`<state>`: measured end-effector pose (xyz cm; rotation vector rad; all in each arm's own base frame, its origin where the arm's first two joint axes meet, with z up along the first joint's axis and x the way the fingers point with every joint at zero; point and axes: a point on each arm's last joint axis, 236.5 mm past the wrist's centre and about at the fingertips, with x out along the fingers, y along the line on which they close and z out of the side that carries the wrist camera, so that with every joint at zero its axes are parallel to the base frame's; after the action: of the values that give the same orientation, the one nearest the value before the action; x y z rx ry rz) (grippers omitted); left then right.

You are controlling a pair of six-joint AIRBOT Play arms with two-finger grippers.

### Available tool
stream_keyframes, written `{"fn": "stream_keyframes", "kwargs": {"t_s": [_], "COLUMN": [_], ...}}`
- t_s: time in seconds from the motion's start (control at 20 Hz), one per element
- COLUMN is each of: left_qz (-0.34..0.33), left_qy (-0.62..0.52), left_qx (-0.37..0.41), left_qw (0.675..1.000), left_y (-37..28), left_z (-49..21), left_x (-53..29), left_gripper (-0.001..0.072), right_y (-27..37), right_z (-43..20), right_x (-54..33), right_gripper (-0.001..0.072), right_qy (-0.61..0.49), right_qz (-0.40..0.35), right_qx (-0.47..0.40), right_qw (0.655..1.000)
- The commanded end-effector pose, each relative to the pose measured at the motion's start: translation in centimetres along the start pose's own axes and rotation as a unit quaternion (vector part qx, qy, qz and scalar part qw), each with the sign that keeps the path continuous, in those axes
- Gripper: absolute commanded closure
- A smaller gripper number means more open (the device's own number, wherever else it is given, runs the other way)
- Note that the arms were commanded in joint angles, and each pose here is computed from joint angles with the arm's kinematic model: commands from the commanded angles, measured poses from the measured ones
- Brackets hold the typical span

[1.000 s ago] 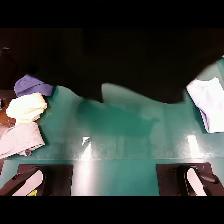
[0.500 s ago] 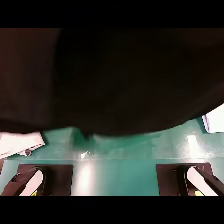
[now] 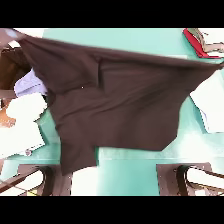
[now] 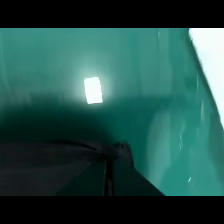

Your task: Fold the shirts.

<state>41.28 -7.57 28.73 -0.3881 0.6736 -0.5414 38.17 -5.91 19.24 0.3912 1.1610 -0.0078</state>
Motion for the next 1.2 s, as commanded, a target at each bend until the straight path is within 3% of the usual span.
{"fn": "stream_keyframes", "kwargs": {"t_s": [0.0,0.35,0.6,0.8,1.15], "left_qz": [-0.02,0.118,0.161,0.171,0.193], "left_qy": [0.073,0.007,-0.089,-0.037,0.18], "left_qx": [0.002,0.023,0.05,0.056,0.089], "left_qw": [0.997,0.993,0.982,0.983,0.96], "left_y": [4.5,13.8,16.0,18.0,20.0], "left_z": [-3.5,-1.4,3.2,0.3,-9.4], "left_x": [8.8,16.1,15.7,17.4,15.9], "left_gripper": [0.0676,0.0675,0.0675,0.0675,0.0675], "right_y": [-1.2,1.4,1.4,1.1,4.3], "right_z": [1.7,8.4,10.3,8.4,2.9], "right_x": [6.5,14.4,18.5,20.7,21.7], "right_gripper": [0.0703,0.0703,0.0703,0.0703,0.0703], "right_qy": [0.035,-0.058,-0.081,-0.038,0.064], "right_qz": [-0.059,-0.088,-0.08,-0.085,-0.088], "right_qx": [-0.023,-0.089,-0.054,-0.055,-0.1], "right_qw": [0.997,0.99,0.992,0.994,0.989]}}
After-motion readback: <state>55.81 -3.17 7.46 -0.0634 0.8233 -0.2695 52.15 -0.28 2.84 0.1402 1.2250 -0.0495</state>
